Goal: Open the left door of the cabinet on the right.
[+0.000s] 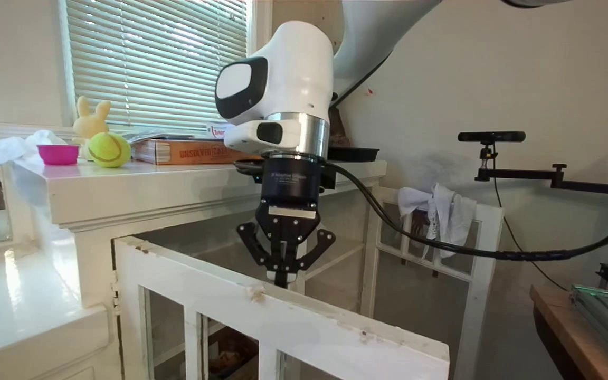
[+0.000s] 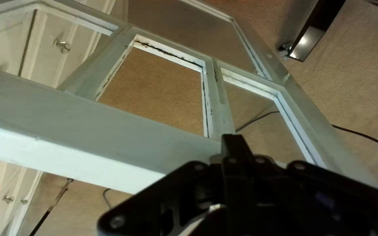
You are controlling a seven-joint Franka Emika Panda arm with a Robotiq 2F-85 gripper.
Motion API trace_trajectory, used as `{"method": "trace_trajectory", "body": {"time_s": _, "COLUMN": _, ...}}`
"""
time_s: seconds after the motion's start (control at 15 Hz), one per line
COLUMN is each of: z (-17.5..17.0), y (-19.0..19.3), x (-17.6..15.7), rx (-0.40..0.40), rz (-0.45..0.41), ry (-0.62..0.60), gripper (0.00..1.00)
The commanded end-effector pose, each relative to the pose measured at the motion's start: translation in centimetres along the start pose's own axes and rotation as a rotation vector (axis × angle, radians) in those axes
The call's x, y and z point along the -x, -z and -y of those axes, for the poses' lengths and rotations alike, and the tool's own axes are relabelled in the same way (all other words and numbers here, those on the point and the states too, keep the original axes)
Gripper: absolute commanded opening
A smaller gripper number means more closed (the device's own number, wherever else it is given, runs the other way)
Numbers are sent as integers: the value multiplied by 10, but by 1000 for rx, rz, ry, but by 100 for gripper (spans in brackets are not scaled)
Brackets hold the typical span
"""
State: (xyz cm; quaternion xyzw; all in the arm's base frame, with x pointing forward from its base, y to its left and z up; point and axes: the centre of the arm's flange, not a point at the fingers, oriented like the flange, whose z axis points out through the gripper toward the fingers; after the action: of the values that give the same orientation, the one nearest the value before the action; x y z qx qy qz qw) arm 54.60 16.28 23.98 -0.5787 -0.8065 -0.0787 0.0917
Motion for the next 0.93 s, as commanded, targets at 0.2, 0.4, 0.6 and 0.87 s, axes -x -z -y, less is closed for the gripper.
{"method": "trace_trajectory", "body": {"time_s": 0.2, "z": -52, "y": -6, "x": -5, "rx": -2, "rz": -10, "ry": 21, "gripper": 0}}
{"method": "trace_trajectory", "body": {"time_s": 0.4, "z": -56, "y": -11, "x": -14, "rx": 10, "rz": -39, "ry": -19, "gripper": 0}}
{"method": "trace_trajectory", "body": {"time_s": 0.6, "z": -58, "y": -14, "x": -24, "rx": 10, "rz": -49, "ry": -64, "gripper": 0}}
{"method": "trace_trajectory", "body": {"time_s": 0.87, "z": -54, "y": -6, "x": -18, "rx": 59, "rz": -32, "ry": -192, "gripper": 0}}
